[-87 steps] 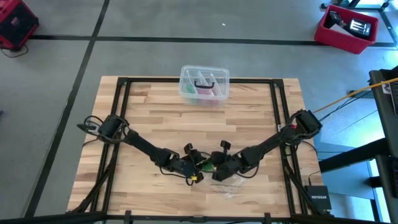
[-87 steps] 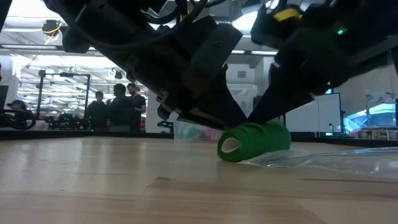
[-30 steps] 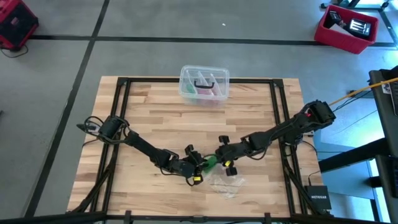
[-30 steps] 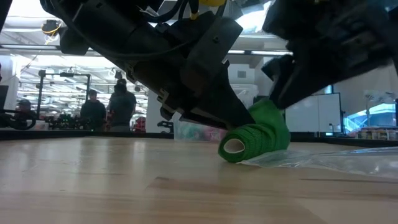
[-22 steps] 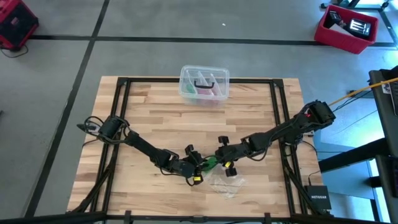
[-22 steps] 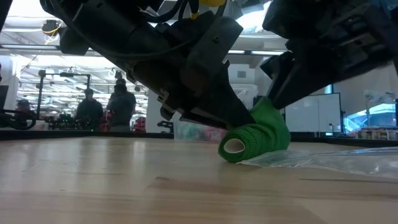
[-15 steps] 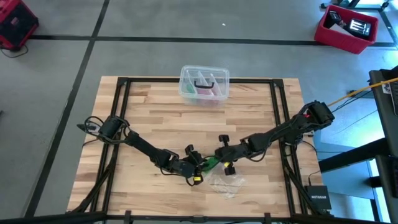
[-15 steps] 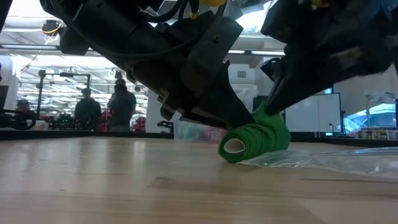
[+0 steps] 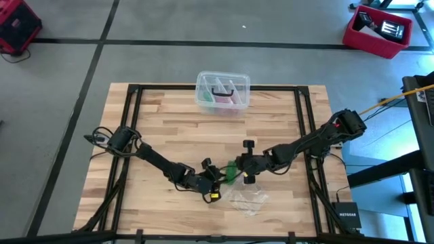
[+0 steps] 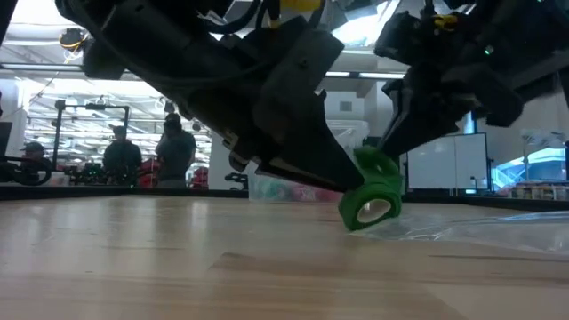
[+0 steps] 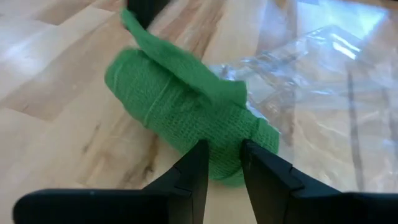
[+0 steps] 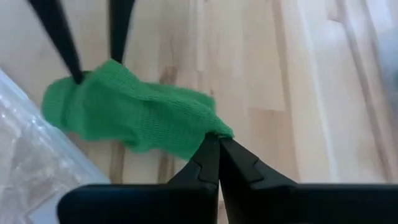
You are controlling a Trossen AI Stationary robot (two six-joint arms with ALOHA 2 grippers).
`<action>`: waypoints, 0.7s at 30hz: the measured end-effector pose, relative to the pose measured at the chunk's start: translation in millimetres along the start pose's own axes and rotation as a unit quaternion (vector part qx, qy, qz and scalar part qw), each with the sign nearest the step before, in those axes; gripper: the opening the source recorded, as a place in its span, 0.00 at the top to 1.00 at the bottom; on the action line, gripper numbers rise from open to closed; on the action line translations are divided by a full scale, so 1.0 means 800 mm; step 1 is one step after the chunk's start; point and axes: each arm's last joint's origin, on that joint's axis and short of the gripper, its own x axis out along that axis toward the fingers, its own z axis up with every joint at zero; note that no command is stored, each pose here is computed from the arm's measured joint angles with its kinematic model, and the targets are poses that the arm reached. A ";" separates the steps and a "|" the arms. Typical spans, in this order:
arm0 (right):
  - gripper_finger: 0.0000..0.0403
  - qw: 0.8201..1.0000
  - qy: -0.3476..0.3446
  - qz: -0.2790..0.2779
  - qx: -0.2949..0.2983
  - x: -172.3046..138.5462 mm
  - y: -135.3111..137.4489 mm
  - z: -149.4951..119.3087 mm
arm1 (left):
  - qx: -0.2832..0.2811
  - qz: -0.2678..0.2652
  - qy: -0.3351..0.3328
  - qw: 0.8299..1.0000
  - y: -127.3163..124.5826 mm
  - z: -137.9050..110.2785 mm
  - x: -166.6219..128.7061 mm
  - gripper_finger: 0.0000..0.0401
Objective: Roll bandage
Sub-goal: Roll the green bandage
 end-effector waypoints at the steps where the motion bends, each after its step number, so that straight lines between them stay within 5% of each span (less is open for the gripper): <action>1: 0.98 1.000 0.000 0.000 0.001 0.002 0.001 0.000 | 0.000 0.000 0.000 1.000 0.000 0.000 0.000 0.78; 12: 0.98 0.999 -0.018 0.028 0.006 0.003 0.009 0.003 | 0.002 0.001 -0.001 1.000 0.000 0.000 0.000 0.78; 21: 0.98 0.999 -0.014 0.033 0.003 0.003 0.009 0.003 | 0.056 -0.016 -0.025 0.998 -0.013 0.024 -0.014 0.78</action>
